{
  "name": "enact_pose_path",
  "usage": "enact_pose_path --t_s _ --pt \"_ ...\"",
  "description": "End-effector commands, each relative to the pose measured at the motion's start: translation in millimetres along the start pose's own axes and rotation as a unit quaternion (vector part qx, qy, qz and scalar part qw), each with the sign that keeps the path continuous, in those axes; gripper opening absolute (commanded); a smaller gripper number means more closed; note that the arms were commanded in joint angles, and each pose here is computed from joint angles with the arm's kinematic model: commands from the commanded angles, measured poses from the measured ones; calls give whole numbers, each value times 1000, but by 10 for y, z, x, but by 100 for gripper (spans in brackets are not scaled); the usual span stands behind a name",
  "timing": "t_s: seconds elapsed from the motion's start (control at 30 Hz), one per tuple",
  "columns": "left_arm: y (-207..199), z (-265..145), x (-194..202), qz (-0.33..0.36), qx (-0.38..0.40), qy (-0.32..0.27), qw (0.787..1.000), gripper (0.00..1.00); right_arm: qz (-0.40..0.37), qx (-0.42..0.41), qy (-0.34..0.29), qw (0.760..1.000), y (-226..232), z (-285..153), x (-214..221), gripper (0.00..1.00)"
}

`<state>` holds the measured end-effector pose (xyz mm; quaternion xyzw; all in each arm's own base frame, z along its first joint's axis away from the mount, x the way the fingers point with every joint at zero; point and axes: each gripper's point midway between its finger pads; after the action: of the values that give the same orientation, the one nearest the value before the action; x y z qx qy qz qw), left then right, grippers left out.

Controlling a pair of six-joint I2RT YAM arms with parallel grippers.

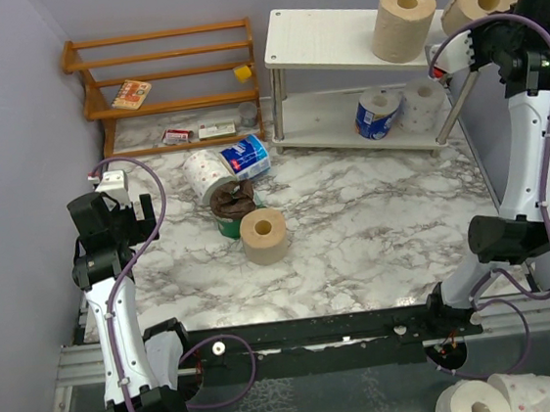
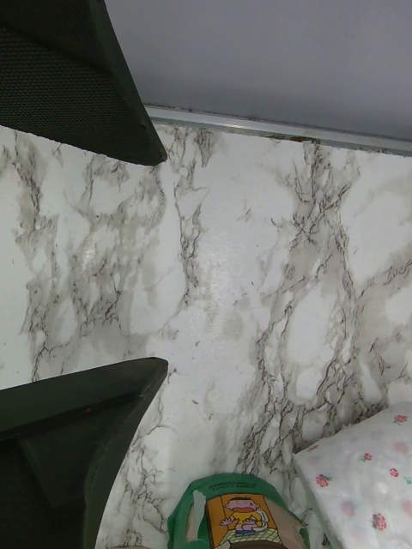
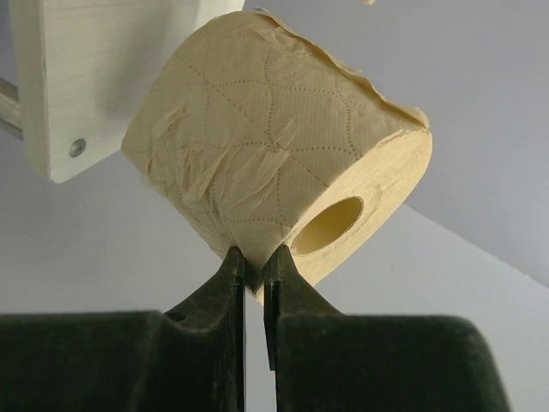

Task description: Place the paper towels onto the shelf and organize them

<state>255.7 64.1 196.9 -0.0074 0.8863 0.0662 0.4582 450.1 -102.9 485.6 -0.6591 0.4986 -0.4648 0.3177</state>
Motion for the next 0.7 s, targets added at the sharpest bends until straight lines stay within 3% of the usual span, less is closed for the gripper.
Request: enact_pose_path --t_s 0.0,0.37,0.47,0.6,0.67 --pt "1 -12 -20 3 2 -8 1000 97 -2 72 10 997 -335 4 76 1" --pt "1 -17 -25 4 2 -9 1000 97 14 67 -10 998 -219 106 -15 2" --pt "3 -26 -28 4 1 -10 1000 97 28 79 -4 997 -241 141 17 15" --pt "12 -27 -33 3 -2 -11 1000 98 32 112 1 993 -351 127 42 40" --pt "12 -25 -29 3 -1 -10 1000 98 32 124 2 992 -381 106 37 62"
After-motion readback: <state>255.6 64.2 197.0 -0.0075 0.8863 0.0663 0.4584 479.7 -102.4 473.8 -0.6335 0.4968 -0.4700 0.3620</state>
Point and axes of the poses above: each gripper's point midway between its finger pads, its own z axis out along the fingers, its own y axis along the line the jaws close on, x = y × z, and after that the axes turned 3 degrees about z, right-handed
